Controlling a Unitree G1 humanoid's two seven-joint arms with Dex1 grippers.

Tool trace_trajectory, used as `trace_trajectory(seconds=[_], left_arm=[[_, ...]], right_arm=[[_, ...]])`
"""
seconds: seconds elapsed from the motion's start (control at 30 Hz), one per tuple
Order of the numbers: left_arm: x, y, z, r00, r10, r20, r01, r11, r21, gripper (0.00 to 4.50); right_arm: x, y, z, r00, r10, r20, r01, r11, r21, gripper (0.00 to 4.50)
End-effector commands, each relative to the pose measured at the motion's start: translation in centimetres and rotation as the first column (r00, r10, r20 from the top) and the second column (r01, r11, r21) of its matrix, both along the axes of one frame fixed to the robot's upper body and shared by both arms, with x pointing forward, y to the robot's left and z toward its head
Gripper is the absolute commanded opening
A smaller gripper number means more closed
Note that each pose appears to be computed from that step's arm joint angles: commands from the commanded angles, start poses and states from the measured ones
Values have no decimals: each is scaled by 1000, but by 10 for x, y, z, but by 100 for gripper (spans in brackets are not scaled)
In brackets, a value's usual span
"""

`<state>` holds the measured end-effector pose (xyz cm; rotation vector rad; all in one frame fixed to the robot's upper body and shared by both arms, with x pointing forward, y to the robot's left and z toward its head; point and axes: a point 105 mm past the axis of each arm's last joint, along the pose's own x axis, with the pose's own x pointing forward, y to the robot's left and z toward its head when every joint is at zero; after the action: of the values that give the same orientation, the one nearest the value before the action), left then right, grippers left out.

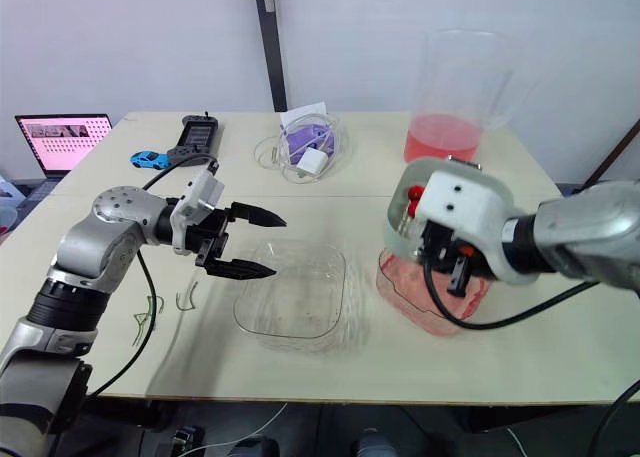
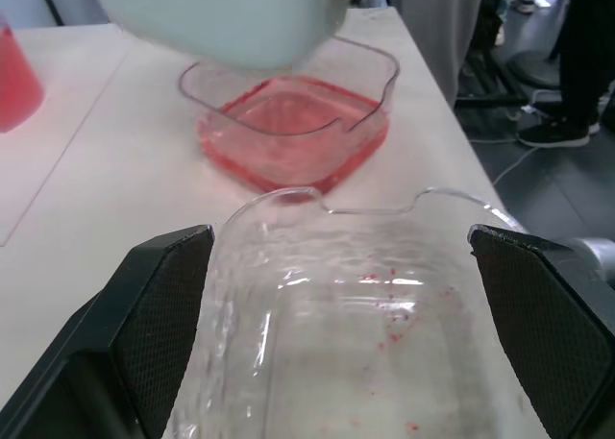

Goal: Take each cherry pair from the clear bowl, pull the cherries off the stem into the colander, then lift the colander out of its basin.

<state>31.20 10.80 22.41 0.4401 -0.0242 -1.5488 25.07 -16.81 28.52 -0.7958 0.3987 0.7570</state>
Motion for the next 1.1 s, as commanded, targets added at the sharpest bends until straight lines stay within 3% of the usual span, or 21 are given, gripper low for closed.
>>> trace_trajectory(seconds=[0.03, 0.1, 0.5, 0.83, 1.1], left_arm=[[2, 6, 10, 999, 23, 49, -22, 999, -27, 450], [4, 8, 10, 998, 39, 51, -37, 999, -32, 450], [-4, 34, 7, 982, 184, 48, -181, 981, -63, 450], [-17, 47, 3, 956, 293, 30, -290, 954, -83, 450], [-26, 52, 1, 941, 338, 20, -336, 938, -85, 450]], right_arm=[[9, 7, 28, 992, 69, 109, -71, 997, 10, 18], [16, 16, 32, 985, 118, 123, -121, 993, 16, 18], [97, 45, -25, 978, 207, -24, -208, 976, -70, 18], [132, 64, -55, 939, 309, -149, -329, 934, -137, 18], [137, 76, -67, 904, 366, -222, -397, 911, -115, 18]])
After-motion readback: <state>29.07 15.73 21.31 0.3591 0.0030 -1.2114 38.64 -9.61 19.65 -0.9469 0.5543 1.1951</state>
